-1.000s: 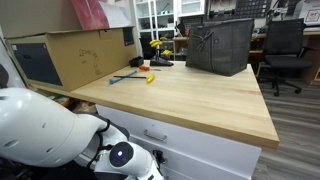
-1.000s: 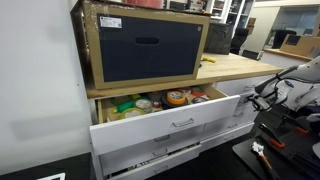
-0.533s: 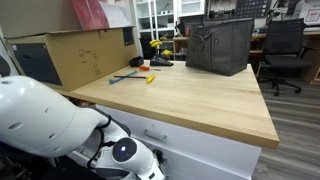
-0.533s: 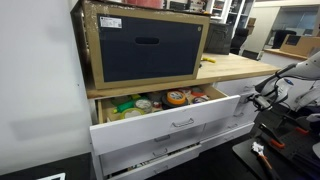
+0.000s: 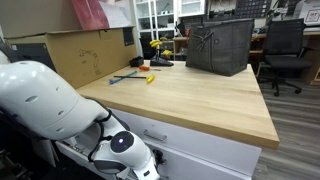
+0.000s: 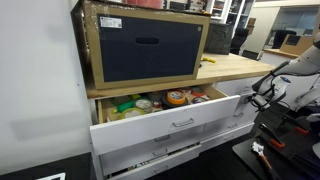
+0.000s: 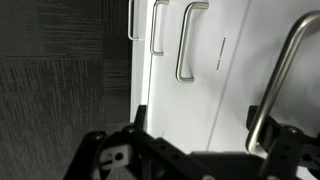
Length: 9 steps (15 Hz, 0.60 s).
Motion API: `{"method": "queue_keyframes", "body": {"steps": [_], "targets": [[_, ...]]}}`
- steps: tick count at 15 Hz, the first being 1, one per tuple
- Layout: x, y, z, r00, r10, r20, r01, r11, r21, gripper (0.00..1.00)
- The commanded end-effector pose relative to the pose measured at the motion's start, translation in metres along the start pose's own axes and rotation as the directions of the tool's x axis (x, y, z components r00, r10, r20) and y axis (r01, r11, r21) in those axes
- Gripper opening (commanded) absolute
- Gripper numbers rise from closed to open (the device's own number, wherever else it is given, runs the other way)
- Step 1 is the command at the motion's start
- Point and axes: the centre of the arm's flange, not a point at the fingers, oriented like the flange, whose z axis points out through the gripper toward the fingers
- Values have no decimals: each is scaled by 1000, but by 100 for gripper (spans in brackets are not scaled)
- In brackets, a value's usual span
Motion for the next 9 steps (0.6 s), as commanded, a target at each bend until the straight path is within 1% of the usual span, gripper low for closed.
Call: {"method": "queue_keyframes", "body": {"steps": [1, 9], "targets": [[-26, 51, 5, 997, -13, 77, 23, 991, -128, 100], [-30, 62, -2, 997, 21, 74, -9, 989, -151, 100]]}}
